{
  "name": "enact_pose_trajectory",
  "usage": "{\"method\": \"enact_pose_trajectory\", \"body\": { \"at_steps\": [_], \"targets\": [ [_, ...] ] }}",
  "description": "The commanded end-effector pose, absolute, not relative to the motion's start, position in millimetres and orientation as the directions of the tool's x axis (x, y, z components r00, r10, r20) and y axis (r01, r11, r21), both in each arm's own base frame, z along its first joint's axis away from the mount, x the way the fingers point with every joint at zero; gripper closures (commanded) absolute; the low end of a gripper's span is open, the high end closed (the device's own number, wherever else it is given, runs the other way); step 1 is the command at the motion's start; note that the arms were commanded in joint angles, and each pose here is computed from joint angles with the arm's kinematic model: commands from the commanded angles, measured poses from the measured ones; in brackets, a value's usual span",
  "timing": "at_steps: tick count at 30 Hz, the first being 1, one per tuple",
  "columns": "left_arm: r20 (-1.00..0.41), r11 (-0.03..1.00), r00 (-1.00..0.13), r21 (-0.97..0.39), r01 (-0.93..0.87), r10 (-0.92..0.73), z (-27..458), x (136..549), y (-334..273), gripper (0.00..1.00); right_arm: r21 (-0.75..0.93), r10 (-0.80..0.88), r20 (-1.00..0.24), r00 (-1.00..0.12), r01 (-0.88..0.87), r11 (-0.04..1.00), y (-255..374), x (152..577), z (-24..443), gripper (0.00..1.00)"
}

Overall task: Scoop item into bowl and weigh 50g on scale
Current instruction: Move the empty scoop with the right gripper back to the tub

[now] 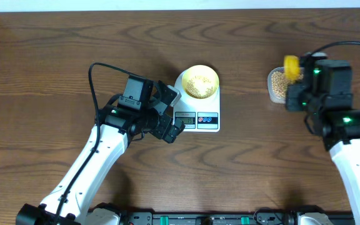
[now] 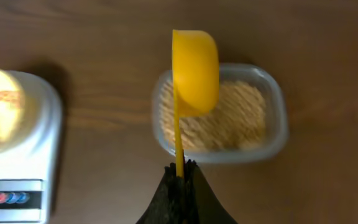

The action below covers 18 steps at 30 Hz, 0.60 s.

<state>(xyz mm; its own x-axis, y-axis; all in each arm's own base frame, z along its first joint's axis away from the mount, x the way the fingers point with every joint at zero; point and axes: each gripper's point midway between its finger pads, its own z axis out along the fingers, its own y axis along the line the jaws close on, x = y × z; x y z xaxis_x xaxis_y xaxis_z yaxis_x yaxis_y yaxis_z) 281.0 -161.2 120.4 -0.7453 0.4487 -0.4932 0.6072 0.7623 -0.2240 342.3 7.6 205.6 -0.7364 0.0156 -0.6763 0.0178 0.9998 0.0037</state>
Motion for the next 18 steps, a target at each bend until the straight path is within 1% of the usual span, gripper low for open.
{"method": "enact_pose_trajectory", "body": {
  "at_steps": [1, 4, 7, 12, 18],
  "targets": [
    [-0.487, 0.764, -0.745, -0.214, 0.608, 0.456, 117.8, 282.4, -159.3, 0.02, 0.063, 0.067, -0.666, -0.743, 0.033, 0.997, -7.6, 343.8, 205.5, 0.99],
    [-0.487, 0.765, -0.745, -0.214, 0.608, 0.456, 117.8, 282.4, -159.2, 0.02, 0.085, 0.103, -0.645, -0.757, 0.063, 0.994, -26.3, 345.2, 196.6, 0.99],
    [-0.487, 0.764, -0.745, -0.214, 0.608, 0.456, 117.8, 282.4, -159.3, 0.02, 0.149, 0.104, -0.621, -0.777, 0.014, 0.989, -23.3, 348.9, 185.7, 0.99],
    [-0.487, 0.764, -0.745, -0.214, 0.608, 0.456, 117.9, 282.4, -159.3, 0.02, 0.148, 0.104, -0.570, -0.815, 0.023, 0.989, -27.9, 358.7, 159.1, 0.99],
    [-0.487, 0.764, -0.745, -0.214, 0.608, 0.456, 117.8, 282.4, -159.3, 0.02, 0.140, 0.104, -0.569, -0.816, 0.028, 0.990, -31.9, 372.7, 146.1, 0.99]
  ]
}}
